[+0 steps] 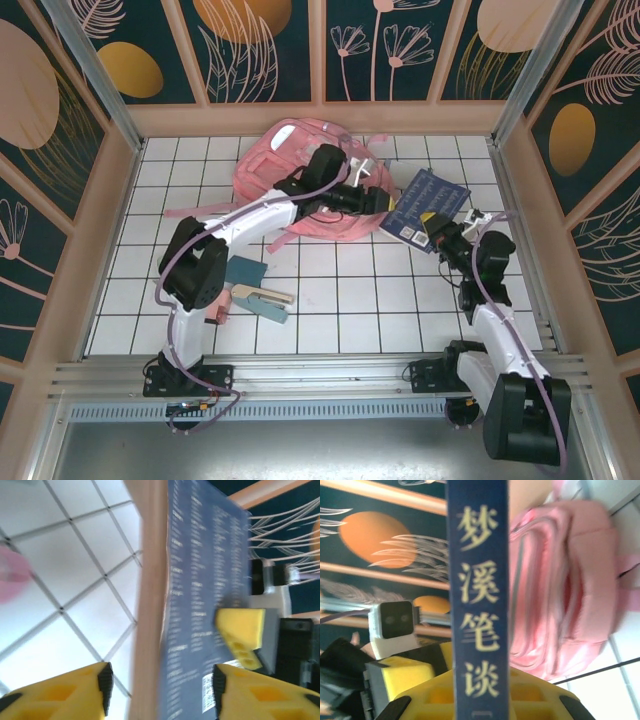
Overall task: Pack the student bag
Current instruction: Pass the book, then open the student bag at the top-center of the table.
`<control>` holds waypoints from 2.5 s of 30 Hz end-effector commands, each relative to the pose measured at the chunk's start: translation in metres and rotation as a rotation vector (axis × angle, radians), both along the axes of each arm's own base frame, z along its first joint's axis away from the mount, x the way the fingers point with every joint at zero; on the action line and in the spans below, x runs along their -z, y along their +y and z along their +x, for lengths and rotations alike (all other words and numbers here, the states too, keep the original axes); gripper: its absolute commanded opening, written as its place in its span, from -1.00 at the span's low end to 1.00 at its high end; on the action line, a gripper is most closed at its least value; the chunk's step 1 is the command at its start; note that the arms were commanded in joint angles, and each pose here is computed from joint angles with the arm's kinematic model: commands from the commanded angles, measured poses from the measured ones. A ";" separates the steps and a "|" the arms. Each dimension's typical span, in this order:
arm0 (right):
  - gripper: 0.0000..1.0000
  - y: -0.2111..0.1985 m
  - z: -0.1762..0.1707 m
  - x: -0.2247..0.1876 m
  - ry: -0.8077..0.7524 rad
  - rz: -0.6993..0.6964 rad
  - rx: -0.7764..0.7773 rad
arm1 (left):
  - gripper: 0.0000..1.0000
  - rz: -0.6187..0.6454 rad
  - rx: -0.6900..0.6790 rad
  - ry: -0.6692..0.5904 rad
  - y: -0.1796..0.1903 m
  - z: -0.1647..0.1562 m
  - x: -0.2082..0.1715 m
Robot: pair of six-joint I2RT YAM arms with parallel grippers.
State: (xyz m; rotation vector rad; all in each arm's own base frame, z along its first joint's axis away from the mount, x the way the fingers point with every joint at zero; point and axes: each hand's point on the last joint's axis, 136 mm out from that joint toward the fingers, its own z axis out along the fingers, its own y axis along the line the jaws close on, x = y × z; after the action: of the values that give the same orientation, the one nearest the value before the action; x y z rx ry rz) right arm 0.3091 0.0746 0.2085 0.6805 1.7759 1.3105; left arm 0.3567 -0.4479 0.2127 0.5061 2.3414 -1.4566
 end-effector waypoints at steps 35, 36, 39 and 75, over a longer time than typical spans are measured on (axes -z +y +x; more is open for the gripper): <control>-1.00 -0.047 0.003 0.077 0.291 -0.202 0.155 | 0.73 0.843 -0.182 -0.473 0.059 0.123 0.152; -1.00 -0.046 0.003 0.079 0.294 -0.198 0.150 | 0.74 0.851 -0.181 -0.477 0.058 0.121 0.153; -1.00 -0.046 0.002 0.081 0.298 -0.196 0.150 | 0.66 0.901 -0.182 -0.511 0.060 0.120 0.156; -1.00 0.088 0.068 -0.008 0.032 -0.114 -0.192 | -1.00 0.090 -0.268 -0.412 0.103 0.110 -0.129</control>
State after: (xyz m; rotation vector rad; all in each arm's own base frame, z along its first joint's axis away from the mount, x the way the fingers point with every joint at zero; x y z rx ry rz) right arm 0.3552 0.1418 0.1718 0.5720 2.0995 1.2117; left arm 0.4820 -0.3382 0.2551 0.4387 2.2771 -0.7574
